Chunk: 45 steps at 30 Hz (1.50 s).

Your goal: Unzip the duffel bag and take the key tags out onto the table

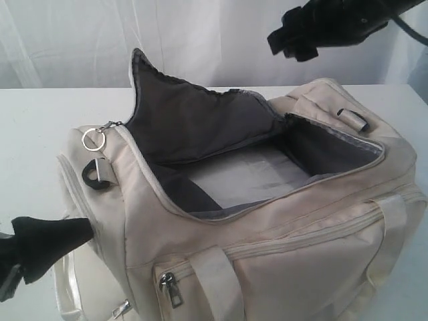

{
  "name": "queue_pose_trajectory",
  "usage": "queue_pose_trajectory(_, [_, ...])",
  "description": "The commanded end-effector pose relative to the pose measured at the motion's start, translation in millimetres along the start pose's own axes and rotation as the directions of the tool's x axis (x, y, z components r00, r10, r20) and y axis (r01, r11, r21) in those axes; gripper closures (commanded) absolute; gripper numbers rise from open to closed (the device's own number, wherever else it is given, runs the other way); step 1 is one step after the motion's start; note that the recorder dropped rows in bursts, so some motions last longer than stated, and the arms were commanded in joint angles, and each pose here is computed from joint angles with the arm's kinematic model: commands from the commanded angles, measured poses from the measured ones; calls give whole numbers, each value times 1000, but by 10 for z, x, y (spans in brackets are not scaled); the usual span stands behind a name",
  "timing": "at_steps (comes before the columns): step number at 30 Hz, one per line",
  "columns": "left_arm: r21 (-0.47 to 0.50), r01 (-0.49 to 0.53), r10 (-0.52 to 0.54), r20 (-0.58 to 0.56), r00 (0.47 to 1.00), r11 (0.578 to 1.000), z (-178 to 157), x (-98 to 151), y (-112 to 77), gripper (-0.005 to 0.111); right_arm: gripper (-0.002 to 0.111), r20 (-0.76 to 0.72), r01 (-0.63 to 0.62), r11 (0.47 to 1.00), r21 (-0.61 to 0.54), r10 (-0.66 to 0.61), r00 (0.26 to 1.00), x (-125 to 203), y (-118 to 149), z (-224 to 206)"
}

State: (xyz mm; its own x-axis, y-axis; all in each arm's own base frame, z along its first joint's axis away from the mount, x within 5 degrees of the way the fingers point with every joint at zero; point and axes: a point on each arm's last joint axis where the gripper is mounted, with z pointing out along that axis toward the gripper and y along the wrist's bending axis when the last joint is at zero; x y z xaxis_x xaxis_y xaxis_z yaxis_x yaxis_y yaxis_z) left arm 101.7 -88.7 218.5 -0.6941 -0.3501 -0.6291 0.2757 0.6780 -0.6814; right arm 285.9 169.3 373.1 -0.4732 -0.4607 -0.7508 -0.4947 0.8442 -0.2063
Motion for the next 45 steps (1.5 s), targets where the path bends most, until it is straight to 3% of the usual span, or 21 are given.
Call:
queue_pose_trajectory(1, [29, 137, -137, 10, 990, 990, -8, -4, -19, 39, 46, -90, 55, 988, -145, -69, 994, 81, 170, -73])
queue_pose_trajectory(3, [33, 188, -189, 16, 982, 982, -8, -11, -21, 37, 46, -108, 57, 983, -172, -77, 991, 96, 221, -84])
queue_pose_trajectory(8, [54, 208, -209, 10, 978, 977, -9, -11, -41, 37, 46, -169, 59, 967, -249, -103, 980, 151, 374, -118])
queue_pose_trajectory(13, [43, 273, -273, -3, 962, 961, 36, -3, -29, 38, 46, -200, 125, 926, -357, -206, 958, 208, 537, -177])
queue_pose_trajectory(20, [-35, 328, -330, -73, 941, 944, 245, 72, 52, 69, 46, -261, 135, 913, -386, -249, 933, 276, 562, -207])
queue_pose_trajectory(24, [-97, 252, -260, -82, 962, 963, 309, 98, 125, 89, 46, -297, 132, 909, -396, -262, 918, 312, 562, -221])
queue_pose_trajectory(28, [-237, 269, -283, -27, 959, 934, 265, 85, 254, 107, 46, -348, 118, 902, -416, -278, 895, 363, 568, -248])
queue_pose_trajectory(31, [-315, 260, -272, 7, 962, 913, 195, 59, 332, 107, 46, -358, 112, 887, -448, -292, 887, 380, 592, -266])
queue_pose_trajectory(34, [-326, 230, -225, 53, 973, 917, 111, -12, 363, 107, 46, -316, 130, 851, -509, -325, 892, 369, 644, -281])
queue_pose_trajectory(37, [-354, 266, -232, 136, 963, 897, 5, -99, 414, 107, 46, -244, 120, 807, -578, -312, 918, 352, 735, -267])
queue_pose_trajectory(41, [-460, 292, -188, 258, 948, 839, -203, -282, 478, 107, 46, -155, 114, 786, -608, -259, 953, 318, 817, -177])
queue_pose_trajectory(45, [-598, 244, -12, 364, 931, 764, -501, -547, 458, 107, 46, -143, 102, 800, -591, -229, 963, 308, 847, -23])
